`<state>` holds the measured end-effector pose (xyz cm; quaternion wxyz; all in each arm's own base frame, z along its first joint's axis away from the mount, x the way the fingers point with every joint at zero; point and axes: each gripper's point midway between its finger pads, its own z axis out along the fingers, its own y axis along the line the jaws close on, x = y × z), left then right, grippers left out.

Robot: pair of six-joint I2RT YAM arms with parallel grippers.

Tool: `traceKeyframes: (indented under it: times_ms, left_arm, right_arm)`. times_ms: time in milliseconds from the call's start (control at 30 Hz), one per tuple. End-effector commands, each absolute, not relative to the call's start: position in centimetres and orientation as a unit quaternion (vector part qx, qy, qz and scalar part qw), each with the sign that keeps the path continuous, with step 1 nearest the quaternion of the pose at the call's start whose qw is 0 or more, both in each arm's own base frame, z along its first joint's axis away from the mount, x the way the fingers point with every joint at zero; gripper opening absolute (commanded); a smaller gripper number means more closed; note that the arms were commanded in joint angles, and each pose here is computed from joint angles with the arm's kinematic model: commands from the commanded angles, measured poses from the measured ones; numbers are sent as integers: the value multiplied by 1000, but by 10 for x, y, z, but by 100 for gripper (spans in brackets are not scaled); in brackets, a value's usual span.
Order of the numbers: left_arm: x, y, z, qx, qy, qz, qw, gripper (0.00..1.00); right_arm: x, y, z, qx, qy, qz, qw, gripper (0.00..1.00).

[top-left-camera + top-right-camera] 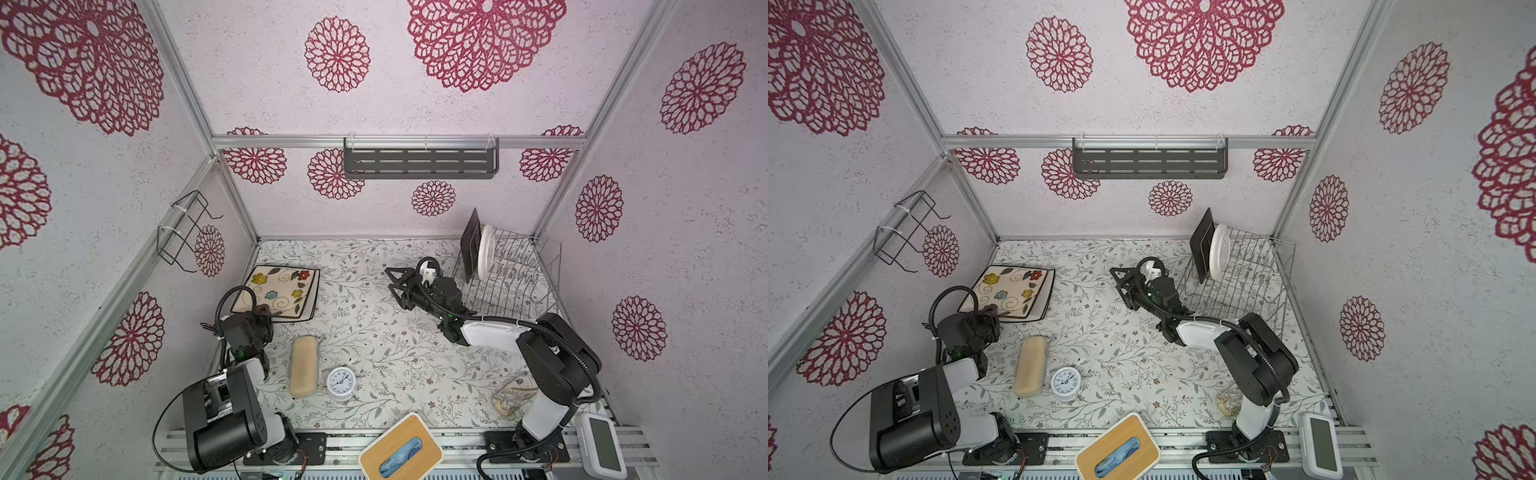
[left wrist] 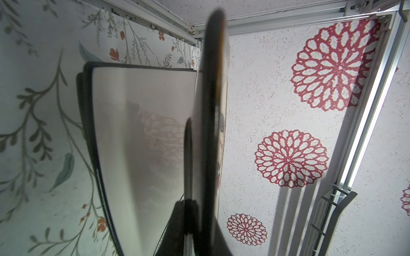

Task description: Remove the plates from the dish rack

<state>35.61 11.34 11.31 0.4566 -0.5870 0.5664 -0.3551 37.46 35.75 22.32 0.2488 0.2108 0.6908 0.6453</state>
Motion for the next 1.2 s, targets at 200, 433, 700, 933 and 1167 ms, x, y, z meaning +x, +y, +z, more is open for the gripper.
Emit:
traceKeyframes:
  times_ms: [200, 433, 700, 933, 1167]
  left_arm:
    - [380, 125, 171, -517, 527, -395, 547, 0]
    - [384, 126, 164, -522, 527, -398, 540, 0]
    - [380, 128, 157, -533, 534, -381, 534, 0]
    - [380, 128, 154, -535, 539, -376, 531, 0]
    - [383, 127, 149, -535, 545, -377, 523, 0]
  right_arm:
    - [374, 367, 248, 194, 666, 677, 247, 77]
    - [375, 372, 248, 191, 664, 681, 242, 77]
    - [374, 372, 247, 192, 664, 682, 238, 77]
    - [373, 373, 246, 192, 664, 683, 236, 76]
    - [373, 373, 245, 193, 664, 683, 235, 76]
